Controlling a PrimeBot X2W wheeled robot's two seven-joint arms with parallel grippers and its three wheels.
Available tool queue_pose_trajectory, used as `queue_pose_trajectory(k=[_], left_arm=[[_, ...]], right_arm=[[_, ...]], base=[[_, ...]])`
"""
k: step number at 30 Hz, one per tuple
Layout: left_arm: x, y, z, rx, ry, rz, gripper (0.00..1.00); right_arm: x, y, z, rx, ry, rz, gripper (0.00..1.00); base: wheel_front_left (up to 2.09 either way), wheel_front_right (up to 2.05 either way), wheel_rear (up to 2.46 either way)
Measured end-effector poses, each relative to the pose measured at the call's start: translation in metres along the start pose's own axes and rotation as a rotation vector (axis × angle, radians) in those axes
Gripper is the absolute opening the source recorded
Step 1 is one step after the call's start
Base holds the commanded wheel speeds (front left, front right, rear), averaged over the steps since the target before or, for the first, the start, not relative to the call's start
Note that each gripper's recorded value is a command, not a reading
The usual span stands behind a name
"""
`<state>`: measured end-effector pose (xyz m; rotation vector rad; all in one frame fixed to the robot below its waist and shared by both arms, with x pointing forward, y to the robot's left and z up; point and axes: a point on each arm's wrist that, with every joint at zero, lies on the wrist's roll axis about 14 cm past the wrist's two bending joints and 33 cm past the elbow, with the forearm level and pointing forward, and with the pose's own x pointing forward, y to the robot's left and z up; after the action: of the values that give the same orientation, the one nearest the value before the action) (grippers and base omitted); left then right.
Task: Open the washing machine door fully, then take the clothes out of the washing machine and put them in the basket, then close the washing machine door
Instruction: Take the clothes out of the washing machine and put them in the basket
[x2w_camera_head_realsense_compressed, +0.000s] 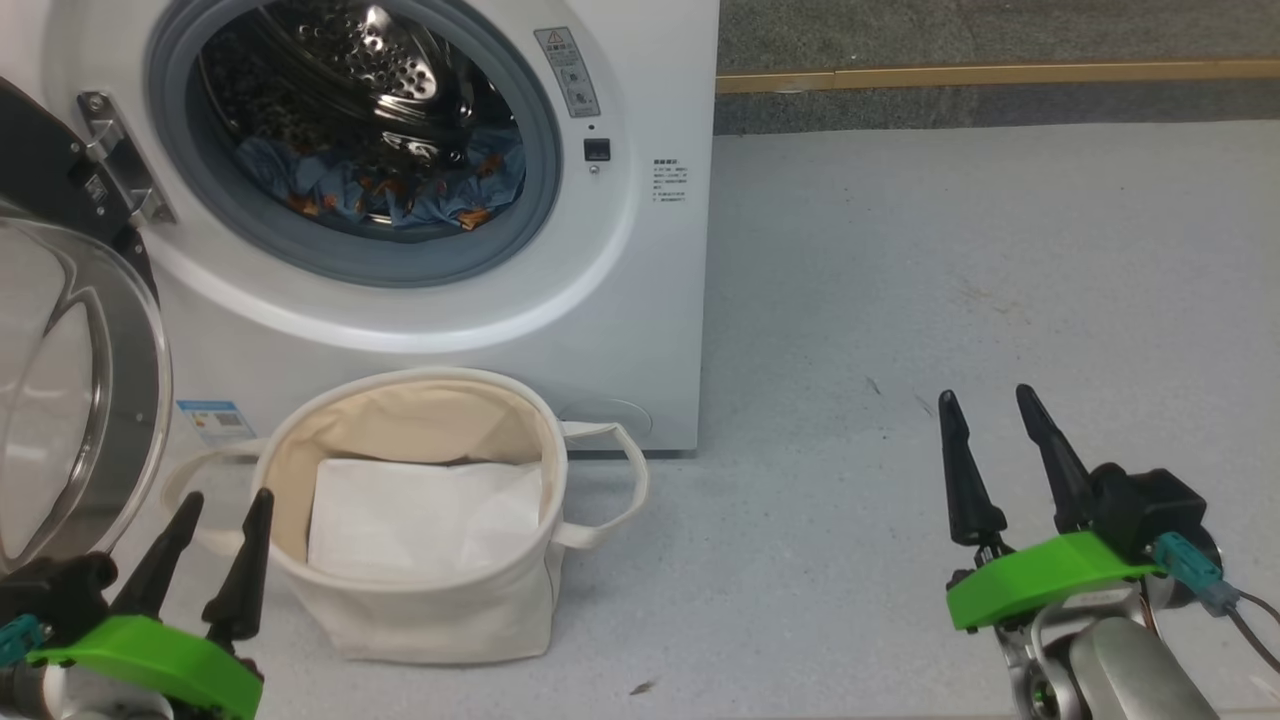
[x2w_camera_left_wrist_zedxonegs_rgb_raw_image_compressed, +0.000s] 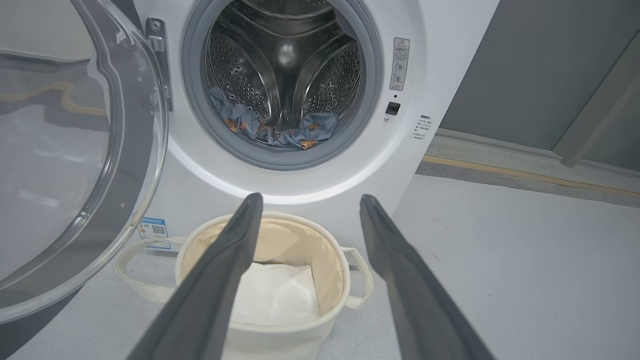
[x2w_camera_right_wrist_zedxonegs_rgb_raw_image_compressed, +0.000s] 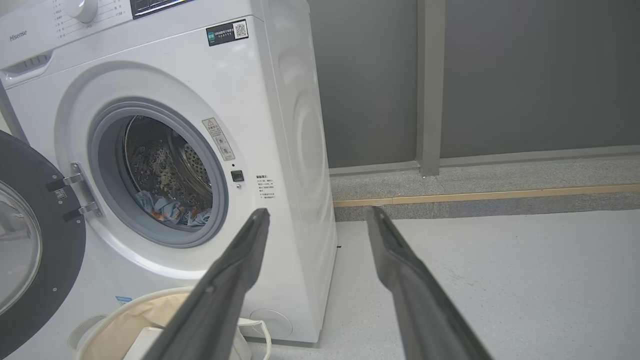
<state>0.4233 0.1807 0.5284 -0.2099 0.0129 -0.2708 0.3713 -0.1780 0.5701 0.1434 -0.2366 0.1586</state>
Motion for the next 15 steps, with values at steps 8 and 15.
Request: queue_pose_trajectory(k=[8,15], left_arm=[[0.0019,-0.0056,-0.0040,0.023,0.009,-0.031,1.00],[0.0028,-0.0077,-0.0047,0.021,0.014,-0.047,1.00]], right_arm=[[-0.0009,-0.0046,-0.0016,0.001,0.004,-0.015,1.00],[-0.0021,-0.0065,-0.0006,0.004,0.001,-0.025,1.00]], base=[[0.00,0.00,0.00],[0.00,0.00,0.00]])
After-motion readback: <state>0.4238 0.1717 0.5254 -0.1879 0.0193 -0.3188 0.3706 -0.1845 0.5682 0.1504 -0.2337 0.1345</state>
